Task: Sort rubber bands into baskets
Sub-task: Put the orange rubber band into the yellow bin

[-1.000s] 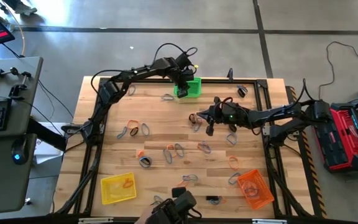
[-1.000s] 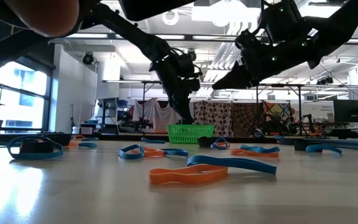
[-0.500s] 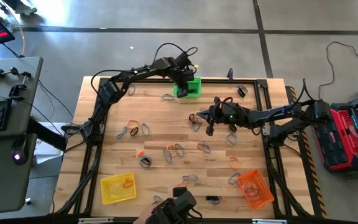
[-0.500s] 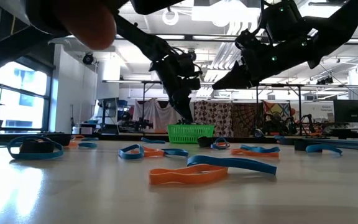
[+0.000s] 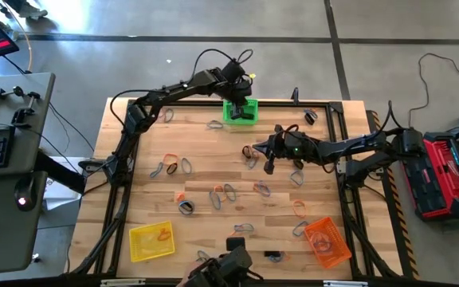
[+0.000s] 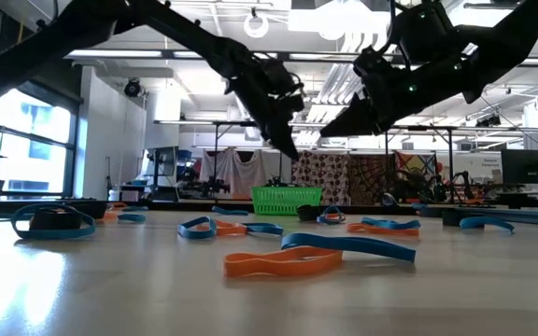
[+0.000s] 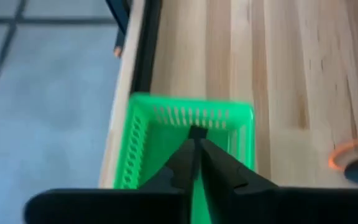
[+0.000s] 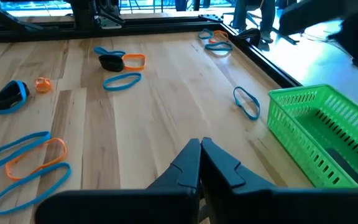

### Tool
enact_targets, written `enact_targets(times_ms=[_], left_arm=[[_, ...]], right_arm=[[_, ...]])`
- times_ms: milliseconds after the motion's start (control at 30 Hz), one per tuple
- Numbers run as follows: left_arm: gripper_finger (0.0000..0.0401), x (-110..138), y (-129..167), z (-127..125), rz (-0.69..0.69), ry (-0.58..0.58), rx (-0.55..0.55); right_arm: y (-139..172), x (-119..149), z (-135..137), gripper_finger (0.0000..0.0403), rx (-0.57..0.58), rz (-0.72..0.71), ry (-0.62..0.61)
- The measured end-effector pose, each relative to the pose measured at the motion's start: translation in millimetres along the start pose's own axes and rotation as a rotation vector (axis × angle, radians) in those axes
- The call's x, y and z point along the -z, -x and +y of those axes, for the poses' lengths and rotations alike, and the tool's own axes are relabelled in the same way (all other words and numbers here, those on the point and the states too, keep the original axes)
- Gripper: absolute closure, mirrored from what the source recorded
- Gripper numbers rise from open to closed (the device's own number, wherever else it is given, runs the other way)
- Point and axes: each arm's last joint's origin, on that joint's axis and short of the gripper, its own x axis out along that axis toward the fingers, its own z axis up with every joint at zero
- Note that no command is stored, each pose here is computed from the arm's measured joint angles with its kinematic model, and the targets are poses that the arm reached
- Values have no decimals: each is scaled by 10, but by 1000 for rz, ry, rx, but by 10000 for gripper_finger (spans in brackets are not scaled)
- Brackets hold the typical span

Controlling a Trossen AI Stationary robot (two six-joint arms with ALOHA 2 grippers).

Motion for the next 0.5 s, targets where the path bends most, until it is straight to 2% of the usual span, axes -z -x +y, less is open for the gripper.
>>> enact_targets(times_ms=[200, 500], left_arm=[[400, -95, 32, 3, -139, 33, 2], [401, -64, 95, -133, -334, 23, -61]], right_arm=[[0, 1, 0, 403, 2, 2, -1], [0, 16, -9, 403, 33, 17, 0]])
